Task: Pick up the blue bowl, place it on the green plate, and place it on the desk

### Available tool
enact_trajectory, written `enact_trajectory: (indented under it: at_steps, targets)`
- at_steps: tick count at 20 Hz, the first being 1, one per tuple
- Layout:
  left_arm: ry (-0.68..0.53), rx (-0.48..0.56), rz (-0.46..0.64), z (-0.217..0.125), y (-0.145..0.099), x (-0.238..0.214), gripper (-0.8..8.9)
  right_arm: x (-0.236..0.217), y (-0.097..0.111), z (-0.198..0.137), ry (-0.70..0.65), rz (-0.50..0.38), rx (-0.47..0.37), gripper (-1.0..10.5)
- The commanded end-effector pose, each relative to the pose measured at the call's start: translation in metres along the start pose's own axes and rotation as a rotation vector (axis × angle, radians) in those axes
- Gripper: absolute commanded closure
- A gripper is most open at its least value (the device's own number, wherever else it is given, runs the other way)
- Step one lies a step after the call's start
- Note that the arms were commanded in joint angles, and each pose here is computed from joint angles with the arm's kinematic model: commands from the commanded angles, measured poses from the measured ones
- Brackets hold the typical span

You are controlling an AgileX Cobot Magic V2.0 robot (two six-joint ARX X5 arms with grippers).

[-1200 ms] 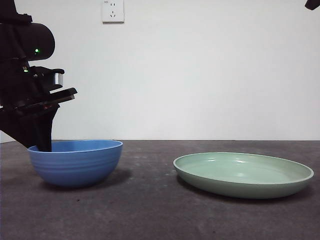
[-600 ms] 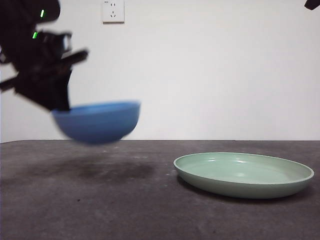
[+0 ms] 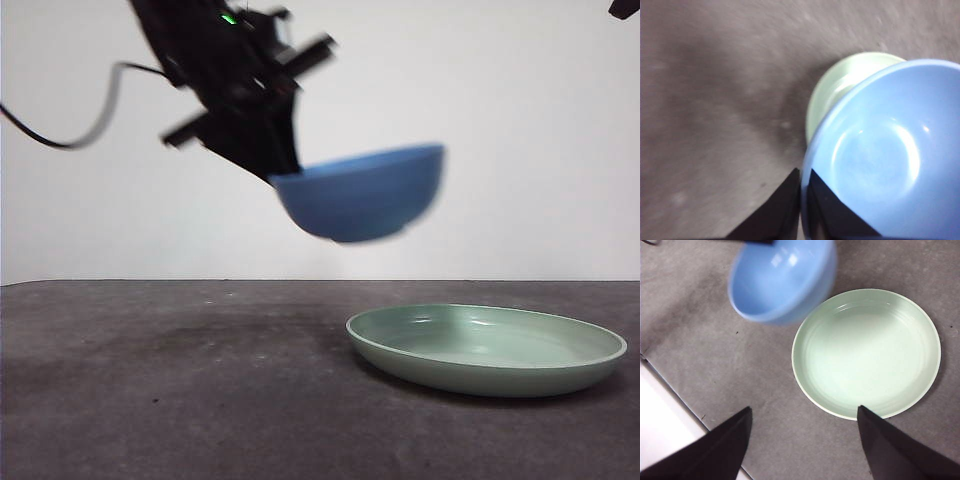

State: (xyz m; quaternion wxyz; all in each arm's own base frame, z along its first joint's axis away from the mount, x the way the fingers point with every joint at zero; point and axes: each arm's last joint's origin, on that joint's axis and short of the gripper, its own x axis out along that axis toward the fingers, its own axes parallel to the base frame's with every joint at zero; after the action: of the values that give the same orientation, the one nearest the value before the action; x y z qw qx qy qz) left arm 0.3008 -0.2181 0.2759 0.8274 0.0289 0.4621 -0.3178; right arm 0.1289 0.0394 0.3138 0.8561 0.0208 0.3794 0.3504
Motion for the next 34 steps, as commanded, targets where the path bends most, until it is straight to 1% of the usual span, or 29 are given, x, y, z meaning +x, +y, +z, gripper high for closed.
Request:
enact_trajectory:
  at_steps: [1,4,7,12,17,23,24,26,27,31,34]
  targets:
    - [0.002,0.010,-0.025,0.011,-0.013,0.021,7.98,-0.002,0.001,0.005,-0.014,0.001,-0.002,6.1]
    - [0.051,0.029,-0.037,0.017,-0.025,0.056,7.98,-0.002,0.001,0.005,-0.014,0.001,-0.002,6.1]
    - [0.095,0.049,-0.004,0.016,-0.032,0.085,7.98,-0.002,0.001,0.005,-0.017,0.000,-0.004,6.1]
    - [0.122,0.070,0.003,0.010,-0.041,0.112,7.98,-0.002,0.001,0.006,-0.021,0.000,-0.006,6.1]
    - [0.121,0.079,0.016,0.009,-0.042,0.115,7.98,-0.002,0.001,0.006,-0.022,0.000,-0.007,6.1]
    - [0.123,0.089,0.011,0.009,-0.045,0.115,7.74,-0.002,0.001,0.006,-0.023,0.000,-0.007,6.1]
    - [0.122,0.089,0.009,0.009,-0.045,0.115,7.52,-0.002,0.001,0.006,-0.023,0.000,-0.008,6.1]
    - [0.122,0.088,0.009,0.009,-0.045,0.115,6.42,-0.002,0.001,0.006,-0.023,0.000,-0.007,6.1]
    - [0.123,0.089,0.009,0.009,-0.045,0.115,6.04,-0.002,0.001,0.006,-0.023,0.000,-0.007,6.1]
    - [0.122,0.088,0.009,0.009,-0.045,0.113,5.95,-0.002,0.001,0.006,-0.023,0.000,-0.008,6.1]
    - [0.088,0.090,0.004,0.015,-0.047,0.098,5.95,-0.002,0.001,0.006,-0.023,-0.001,-0.008,6.1]
